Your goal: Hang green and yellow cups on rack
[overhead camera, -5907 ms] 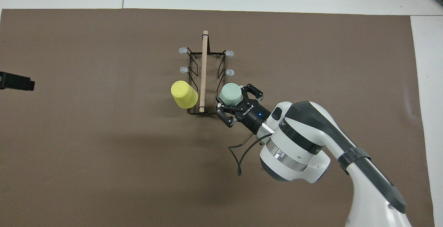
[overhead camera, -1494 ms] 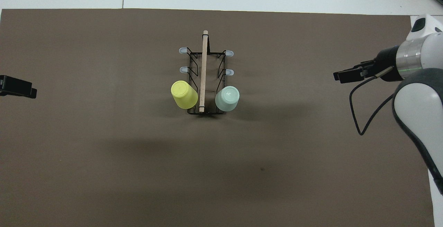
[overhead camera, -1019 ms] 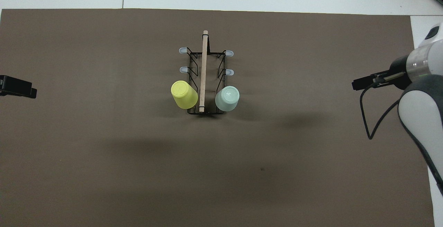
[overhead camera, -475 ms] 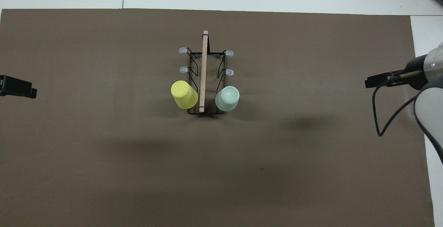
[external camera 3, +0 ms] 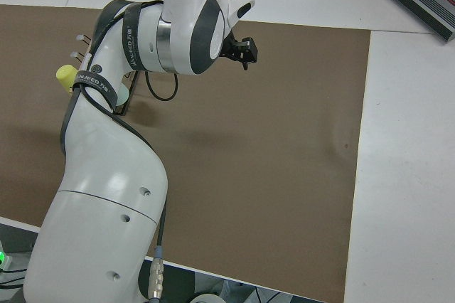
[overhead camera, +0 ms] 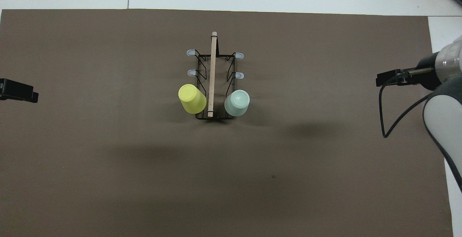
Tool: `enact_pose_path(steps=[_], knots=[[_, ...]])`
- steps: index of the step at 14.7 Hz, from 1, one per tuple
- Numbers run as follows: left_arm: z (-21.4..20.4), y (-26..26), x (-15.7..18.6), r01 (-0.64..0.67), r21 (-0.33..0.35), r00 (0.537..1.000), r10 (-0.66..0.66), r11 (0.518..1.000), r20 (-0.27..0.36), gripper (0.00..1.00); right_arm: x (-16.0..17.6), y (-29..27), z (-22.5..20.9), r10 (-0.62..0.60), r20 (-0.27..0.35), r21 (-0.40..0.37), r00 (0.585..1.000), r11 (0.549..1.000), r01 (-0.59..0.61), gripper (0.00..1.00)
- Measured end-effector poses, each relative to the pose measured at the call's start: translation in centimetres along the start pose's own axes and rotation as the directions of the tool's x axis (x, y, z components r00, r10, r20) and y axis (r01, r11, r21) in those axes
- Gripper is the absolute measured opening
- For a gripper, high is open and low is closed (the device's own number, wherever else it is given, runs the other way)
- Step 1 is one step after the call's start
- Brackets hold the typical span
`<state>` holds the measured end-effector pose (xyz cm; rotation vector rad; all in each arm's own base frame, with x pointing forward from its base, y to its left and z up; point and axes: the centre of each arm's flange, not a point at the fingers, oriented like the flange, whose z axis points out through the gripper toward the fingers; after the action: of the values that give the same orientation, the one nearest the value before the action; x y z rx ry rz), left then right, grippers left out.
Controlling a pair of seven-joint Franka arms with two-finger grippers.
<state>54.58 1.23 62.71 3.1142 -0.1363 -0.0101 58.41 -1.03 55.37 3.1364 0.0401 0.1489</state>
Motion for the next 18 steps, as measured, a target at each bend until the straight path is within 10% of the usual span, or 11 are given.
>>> enact_pose_path(steps=[18], knots=[[0.0,0.0,0.0,0.000,0.000,1.000,0.000,1.000,0.000,1.00,-0.2,2.7,0.1,0.086,0.002,-0.006,0.996,0.996,-0.086,1.00]])
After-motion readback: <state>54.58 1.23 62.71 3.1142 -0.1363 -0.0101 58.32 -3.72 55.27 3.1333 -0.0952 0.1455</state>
